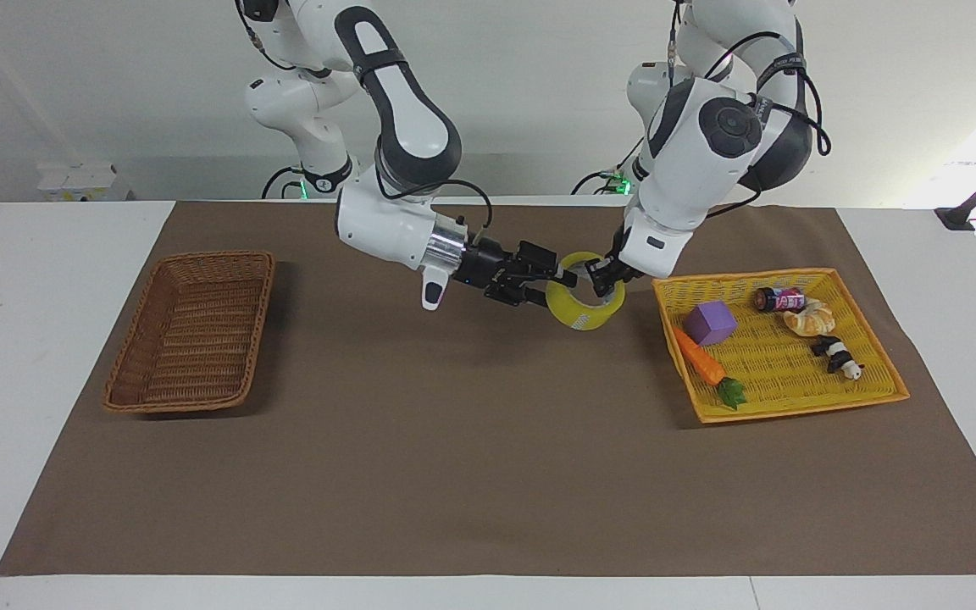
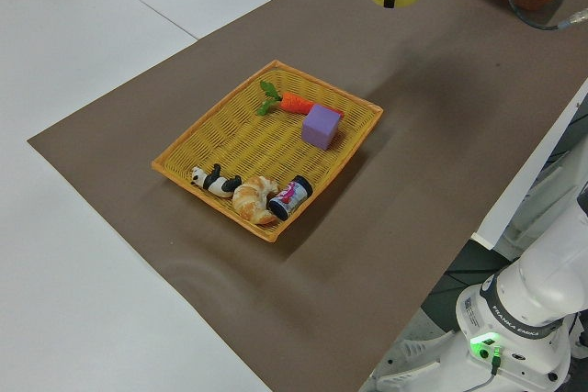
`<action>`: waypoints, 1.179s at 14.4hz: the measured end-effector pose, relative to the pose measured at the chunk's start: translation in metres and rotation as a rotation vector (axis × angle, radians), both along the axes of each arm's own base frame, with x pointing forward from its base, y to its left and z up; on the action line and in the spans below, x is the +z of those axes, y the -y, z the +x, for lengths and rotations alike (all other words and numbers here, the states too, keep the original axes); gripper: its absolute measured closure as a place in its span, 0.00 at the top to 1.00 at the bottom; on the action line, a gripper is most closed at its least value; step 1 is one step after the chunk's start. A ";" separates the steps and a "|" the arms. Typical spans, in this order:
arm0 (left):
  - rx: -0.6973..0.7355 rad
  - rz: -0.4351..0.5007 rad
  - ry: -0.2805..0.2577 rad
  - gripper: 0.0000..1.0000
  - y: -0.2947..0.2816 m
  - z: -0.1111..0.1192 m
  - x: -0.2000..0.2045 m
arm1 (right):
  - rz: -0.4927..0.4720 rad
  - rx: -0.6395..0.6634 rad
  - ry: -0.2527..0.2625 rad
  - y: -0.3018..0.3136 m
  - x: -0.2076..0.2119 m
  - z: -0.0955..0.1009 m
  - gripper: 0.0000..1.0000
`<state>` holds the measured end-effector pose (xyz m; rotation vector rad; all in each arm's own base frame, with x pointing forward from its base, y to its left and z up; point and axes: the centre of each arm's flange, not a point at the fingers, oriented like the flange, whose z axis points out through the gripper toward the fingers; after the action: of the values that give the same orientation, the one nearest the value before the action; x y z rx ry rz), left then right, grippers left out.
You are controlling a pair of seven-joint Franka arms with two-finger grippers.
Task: Move tape to another basket
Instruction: 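Grasp the tape rim with the right gripper beside the left gripper, then open the left gripper and withdraw it while the right gripper holds tape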
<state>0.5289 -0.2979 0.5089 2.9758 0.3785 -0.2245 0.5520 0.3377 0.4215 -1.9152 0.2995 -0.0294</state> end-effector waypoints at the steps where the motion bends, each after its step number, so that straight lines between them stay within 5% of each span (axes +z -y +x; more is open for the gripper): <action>1: 0.001 0.001 -0.001 0.22 -0.001 0.000 0.000 | 0.002 0.003 -0.001 -0.001 -0.001 0.000 0.55; 8: -0.001 0.006 -0.013 0.22 -0.004 -0.002 0.000 | 0.000 0.009 0.000 -0.005 -0.002 -0.003 0.54; 11: -0.013 -0.001 0.000 0.48 0.002 -0.006 0.008 | -0.001 0.016 -0.002 -0.009 -0.003 -0.005 0.54; 15: -0.011 -0.018 0.034 0.93 -0.035 -0.013 0.070 | -0.004 0.020 -0.006 -0.012 -0.006 -0.006 0.54; 17: -0.012 -0.031 0.062 1.00 -0.089 -0.001 0.090 | -0.004 0.020 -0.006 -0.012 -0.006 -0.006 0.54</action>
<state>0.5275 -0.2090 0.5990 2.9475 0.3466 -0.1376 0.5459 0.3493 0.4151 -1.9228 0.2840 -0.0111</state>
